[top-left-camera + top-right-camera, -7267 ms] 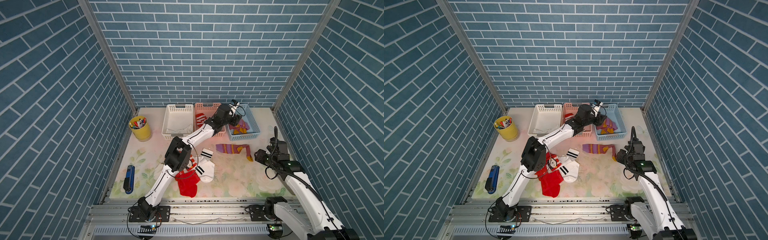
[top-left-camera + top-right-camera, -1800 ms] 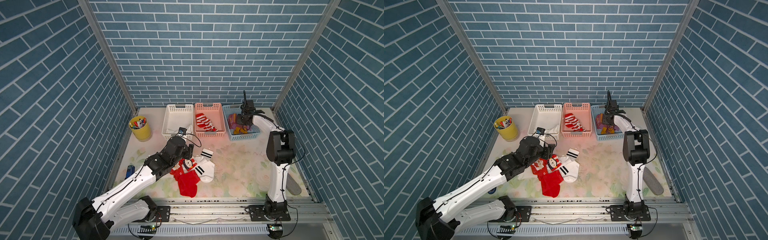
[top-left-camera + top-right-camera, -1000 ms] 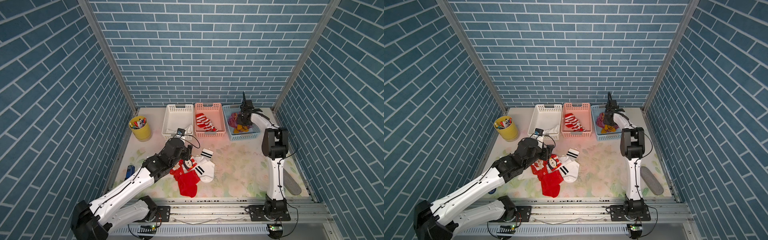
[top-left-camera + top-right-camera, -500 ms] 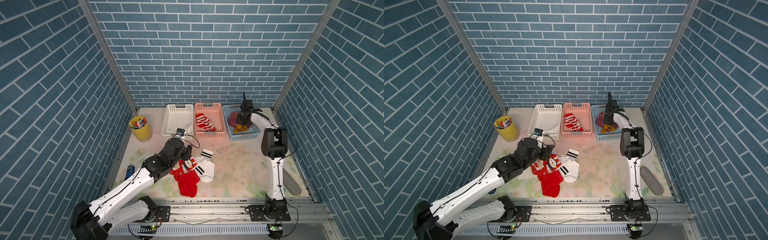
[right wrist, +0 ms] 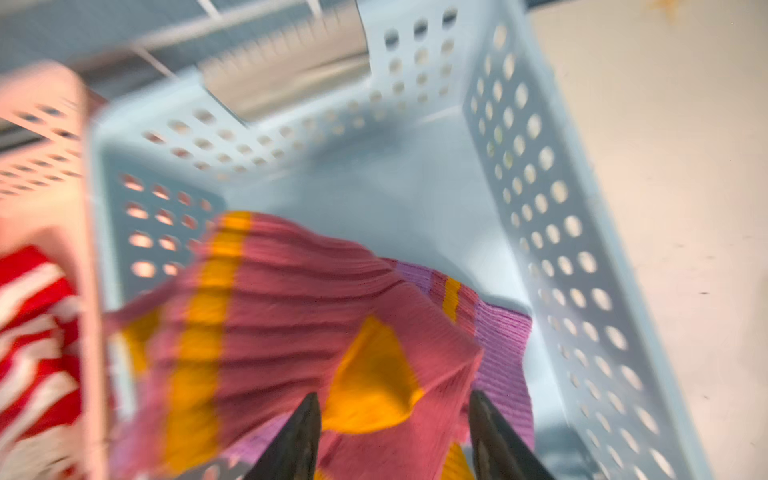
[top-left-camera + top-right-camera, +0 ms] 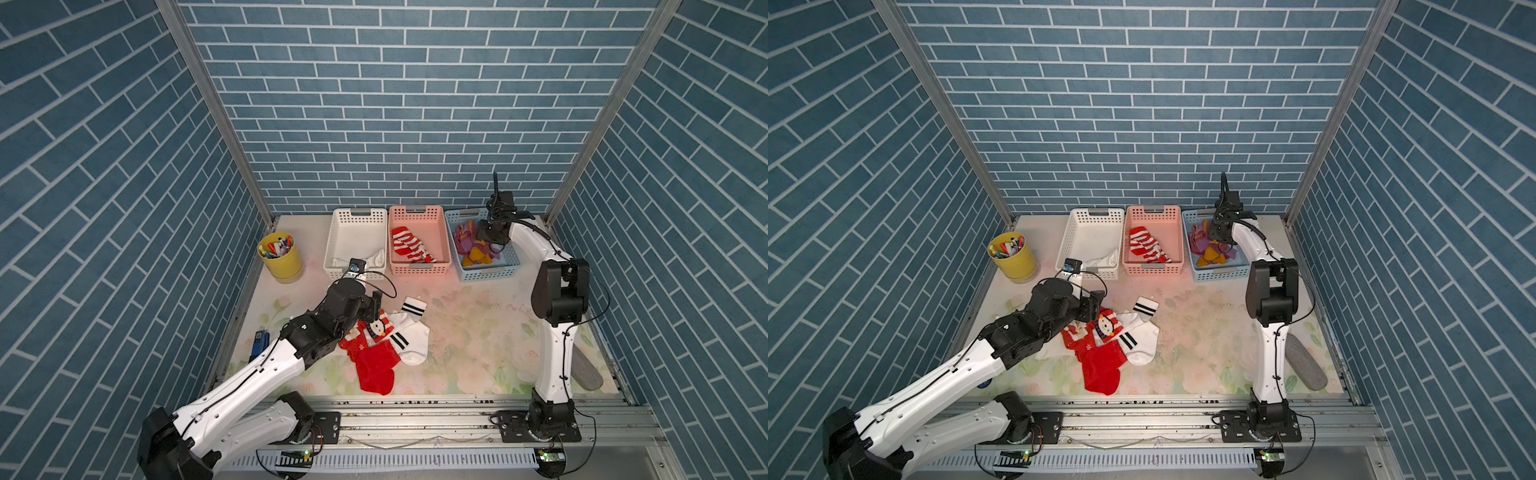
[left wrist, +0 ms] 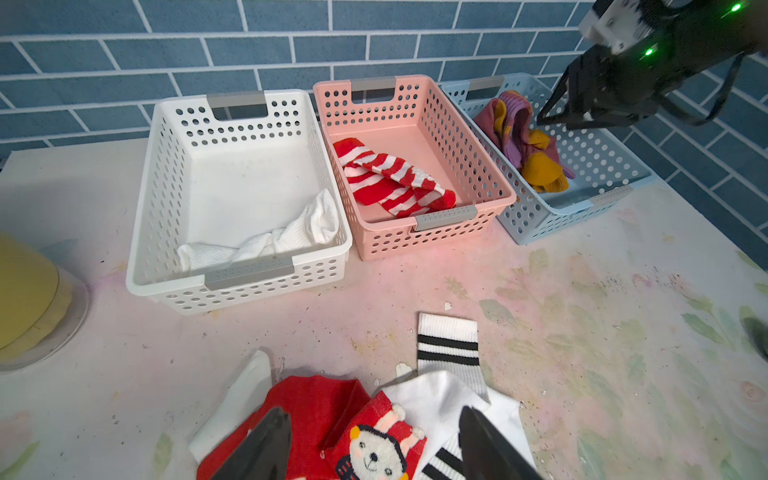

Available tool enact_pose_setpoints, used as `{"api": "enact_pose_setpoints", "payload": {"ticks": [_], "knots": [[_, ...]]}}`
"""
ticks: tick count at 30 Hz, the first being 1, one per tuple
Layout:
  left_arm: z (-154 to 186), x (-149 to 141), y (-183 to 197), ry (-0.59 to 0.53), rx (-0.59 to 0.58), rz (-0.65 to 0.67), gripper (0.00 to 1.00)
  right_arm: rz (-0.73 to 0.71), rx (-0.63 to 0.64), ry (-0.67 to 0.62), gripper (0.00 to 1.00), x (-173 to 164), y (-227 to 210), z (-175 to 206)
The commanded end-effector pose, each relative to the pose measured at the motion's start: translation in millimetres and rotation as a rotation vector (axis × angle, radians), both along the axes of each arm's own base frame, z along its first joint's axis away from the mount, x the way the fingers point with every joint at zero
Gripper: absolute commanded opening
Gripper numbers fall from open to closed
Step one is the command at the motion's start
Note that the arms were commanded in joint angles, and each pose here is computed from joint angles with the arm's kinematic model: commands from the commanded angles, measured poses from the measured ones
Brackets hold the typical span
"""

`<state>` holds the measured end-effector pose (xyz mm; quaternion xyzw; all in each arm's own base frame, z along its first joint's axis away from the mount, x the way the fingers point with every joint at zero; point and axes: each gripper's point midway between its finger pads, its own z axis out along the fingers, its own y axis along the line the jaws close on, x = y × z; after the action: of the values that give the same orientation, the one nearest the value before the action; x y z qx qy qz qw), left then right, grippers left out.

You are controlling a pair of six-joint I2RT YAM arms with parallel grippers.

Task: Sort the socks into the basket by color
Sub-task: Place the sock in the bin.

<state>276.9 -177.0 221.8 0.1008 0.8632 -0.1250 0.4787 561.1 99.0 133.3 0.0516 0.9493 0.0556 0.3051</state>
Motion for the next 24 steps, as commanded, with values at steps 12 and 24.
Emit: {"api": "enact_pose_setpoints", "payload": {"ticks": [12,24], "knots": [[-9.1,-2.5,18.6,-0.006,0.005,0.079,0.76,0.114,0.141,-0.232,0.63,-99.2,23.4,118.1],[-41.3,-3.2,20.5,0.115,0.046,0.126,0.78,0.213,0.231,-0.168,0.64,-213.3,71.7,68.5]]}}
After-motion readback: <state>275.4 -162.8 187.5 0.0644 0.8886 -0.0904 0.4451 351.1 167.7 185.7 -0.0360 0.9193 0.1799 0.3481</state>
